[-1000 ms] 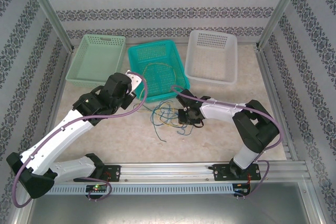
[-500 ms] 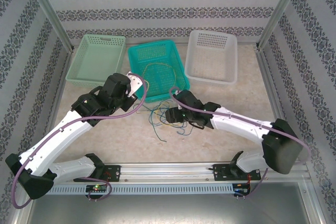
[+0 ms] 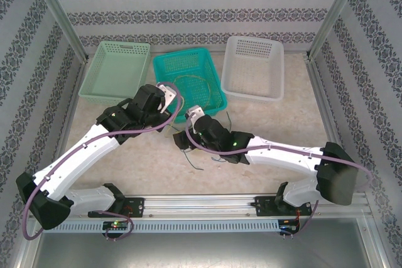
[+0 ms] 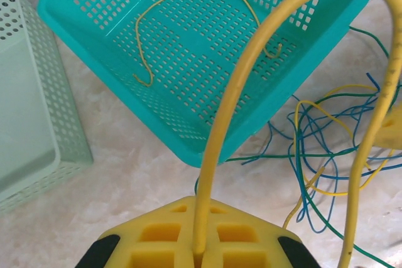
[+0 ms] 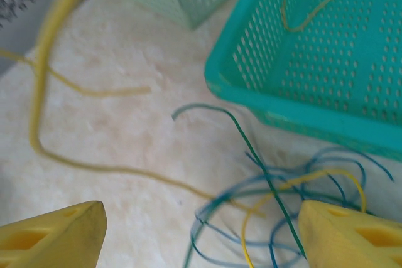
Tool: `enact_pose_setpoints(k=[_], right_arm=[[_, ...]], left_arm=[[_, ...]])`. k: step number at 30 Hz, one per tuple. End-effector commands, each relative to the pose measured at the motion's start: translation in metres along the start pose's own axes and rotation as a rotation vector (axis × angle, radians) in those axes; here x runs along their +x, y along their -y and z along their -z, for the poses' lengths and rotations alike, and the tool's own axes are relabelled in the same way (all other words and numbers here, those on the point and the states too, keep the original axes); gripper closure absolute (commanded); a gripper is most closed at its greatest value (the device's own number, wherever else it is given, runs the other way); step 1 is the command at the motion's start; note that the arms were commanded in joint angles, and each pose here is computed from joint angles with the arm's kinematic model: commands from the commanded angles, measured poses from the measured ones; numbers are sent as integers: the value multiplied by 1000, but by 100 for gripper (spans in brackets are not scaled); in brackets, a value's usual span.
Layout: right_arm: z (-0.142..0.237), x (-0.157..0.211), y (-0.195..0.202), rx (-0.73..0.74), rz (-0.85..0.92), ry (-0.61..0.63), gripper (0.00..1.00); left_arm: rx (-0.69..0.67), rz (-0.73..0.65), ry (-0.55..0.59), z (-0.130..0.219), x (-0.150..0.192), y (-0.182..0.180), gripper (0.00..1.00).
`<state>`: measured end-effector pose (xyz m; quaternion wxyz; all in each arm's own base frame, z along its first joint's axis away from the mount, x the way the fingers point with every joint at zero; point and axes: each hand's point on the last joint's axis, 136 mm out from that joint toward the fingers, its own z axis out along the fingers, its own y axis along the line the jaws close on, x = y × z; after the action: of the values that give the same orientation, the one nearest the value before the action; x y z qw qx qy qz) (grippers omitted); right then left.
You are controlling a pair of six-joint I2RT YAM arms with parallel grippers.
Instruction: Untangle the cables
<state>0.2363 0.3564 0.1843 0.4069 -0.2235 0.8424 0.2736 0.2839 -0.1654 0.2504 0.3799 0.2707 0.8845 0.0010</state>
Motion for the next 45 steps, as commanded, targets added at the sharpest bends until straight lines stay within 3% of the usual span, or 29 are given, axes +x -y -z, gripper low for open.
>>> enact_pose_setpoints(k=[1,8,17,19,25,27,33,38,45], right_arm=[[0,-34,-24,-115,-40,116,20],[-10,-46,-37,-190,-104,154,20],[-36,-49,-14,-163,-159,196,27],[-39,-51,-9,-150,-160,202,37],[-37,-46,11,-82,-140,159,84],[-33,-38,20,-42,-117,107,90],[-12,-9,58,98,-66,-91,95],[12,1,86,165,-76,-148,97],[23,22,87,109,-21,-260,96]], left_arm=[[5,63,51,10,-15,-4,100],[23,72,55,6,-16,0,100],[74,122,120,19,-25,5,100],[76,126,116,18,-24,6,100],[53,112,116,23,-20,0,100],[33,76,104,23,-16,-3,100],[-75,-63,-22,15,11,-19,100],[-148,-163,-124,10,34,-30,99],[-78,-353,-298,-9,67,-15,98]])
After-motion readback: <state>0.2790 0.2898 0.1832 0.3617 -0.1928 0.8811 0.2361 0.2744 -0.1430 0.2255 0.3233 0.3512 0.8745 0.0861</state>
